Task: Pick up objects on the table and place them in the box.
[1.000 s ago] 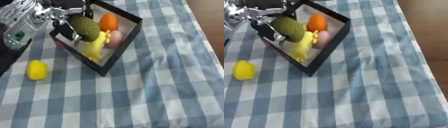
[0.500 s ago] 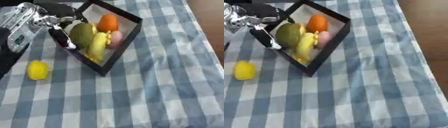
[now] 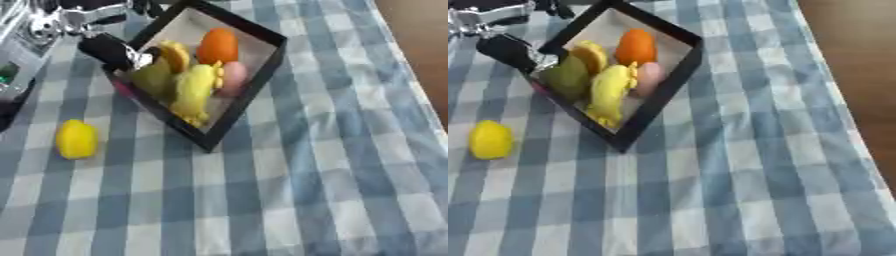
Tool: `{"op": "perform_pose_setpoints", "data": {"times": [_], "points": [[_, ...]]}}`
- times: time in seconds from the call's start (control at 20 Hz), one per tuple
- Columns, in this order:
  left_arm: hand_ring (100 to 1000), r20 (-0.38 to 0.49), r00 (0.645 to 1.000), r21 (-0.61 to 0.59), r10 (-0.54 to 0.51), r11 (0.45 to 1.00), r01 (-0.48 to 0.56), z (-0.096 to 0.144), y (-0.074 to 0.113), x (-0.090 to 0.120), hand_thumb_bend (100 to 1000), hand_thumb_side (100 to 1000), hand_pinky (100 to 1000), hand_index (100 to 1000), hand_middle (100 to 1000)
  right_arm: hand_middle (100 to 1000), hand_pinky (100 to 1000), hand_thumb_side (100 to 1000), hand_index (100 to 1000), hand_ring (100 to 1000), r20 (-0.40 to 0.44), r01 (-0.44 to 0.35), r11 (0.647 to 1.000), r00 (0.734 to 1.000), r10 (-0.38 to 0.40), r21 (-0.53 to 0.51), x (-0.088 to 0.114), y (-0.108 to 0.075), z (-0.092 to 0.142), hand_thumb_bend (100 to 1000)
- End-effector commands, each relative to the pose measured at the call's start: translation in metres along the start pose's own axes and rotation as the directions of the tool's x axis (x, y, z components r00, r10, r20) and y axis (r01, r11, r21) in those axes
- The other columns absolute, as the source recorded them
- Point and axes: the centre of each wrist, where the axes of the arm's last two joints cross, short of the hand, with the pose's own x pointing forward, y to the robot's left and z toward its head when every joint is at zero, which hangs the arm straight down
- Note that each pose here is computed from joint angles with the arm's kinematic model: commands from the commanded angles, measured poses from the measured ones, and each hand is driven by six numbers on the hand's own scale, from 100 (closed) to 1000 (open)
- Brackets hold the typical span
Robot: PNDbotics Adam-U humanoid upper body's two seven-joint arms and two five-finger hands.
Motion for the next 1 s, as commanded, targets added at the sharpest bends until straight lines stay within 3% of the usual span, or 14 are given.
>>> {"op": "perform_pose_setpoints", "data": {"times": [0.05,0.35,0.7,1.0], "points": [[824,0.03,1.0,0.099,-0.003,0.995,0.0,0.035,0.03,0.01,163,475,853,898,771,656,848,752,805,744,0.033,-0.019,1.0,0.999,0.019,-0.005,0.007,-0.005,-0.003,100],[815,0.059,0.998,0.101,0.034,0.994,-0.04,0.086,0.034,0.025,150,481,847,895,766,656,848,752,805,744,0.032,-0.026,1.0,0.999,0.026,-0.008,0.007,-0.006,-0.002,100],[824,0.003,0.995,-0.074,0.099,0.992,-0.098,0.114,-0.007,-0.001,172,567,851,900,778,656,848,752,805,744,0.035,-0.032,0.999,0.999,0.033,-0.018,0.006,-0.007,-0.002,100],[834,-0.01,0.995,-0.254,0.095,0.963,-0.094,0.126,-0.031,-0.011,212,612,856,893,792,656,848,751,805,744,0.04,-0.028,0.999,0.999,0.028,-0.016,0.007,-0.006,-0.002,100]]}}
